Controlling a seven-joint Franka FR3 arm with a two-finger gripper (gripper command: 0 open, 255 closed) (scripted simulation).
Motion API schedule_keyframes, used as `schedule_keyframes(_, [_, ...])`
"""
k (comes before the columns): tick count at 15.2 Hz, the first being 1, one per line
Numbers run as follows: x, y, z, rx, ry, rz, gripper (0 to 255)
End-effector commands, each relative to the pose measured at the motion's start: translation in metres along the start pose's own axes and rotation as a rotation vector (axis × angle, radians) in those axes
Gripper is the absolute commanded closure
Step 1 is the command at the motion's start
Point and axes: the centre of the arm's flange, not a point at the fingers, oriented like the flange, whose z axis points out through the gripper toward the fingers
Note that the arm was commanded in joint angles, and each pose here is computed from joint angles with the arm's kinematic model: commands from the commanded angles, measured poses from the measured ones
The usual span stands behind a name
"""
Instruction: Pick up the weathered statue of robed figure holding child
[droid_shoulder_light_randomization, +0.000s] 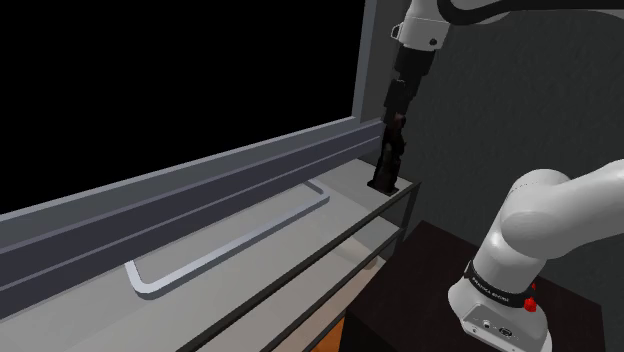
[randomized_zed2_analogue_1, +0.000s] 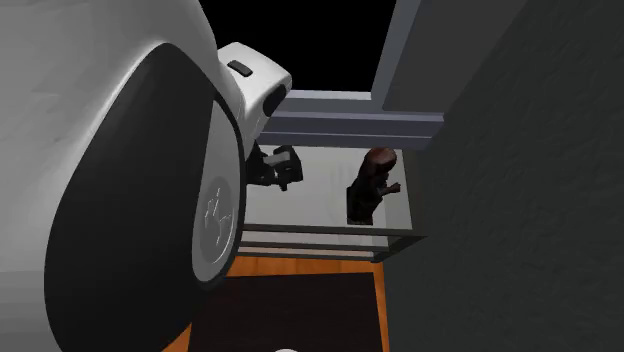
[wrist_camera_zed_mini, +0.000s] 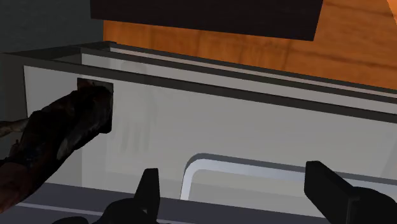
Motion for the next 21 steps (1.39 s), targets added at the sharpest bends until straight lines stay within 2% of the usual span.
schedule_keyframes(1, [0.000,0.000,0.000,0.000,0.000,0.000,0])
schedule_keyframes(19, [0.072,0.231,0.060,0.070,-0.044,0.163,0])
schedule_keyframes(21, [0.074,0.242,0.068,0.073,-0.046,0.171,0])
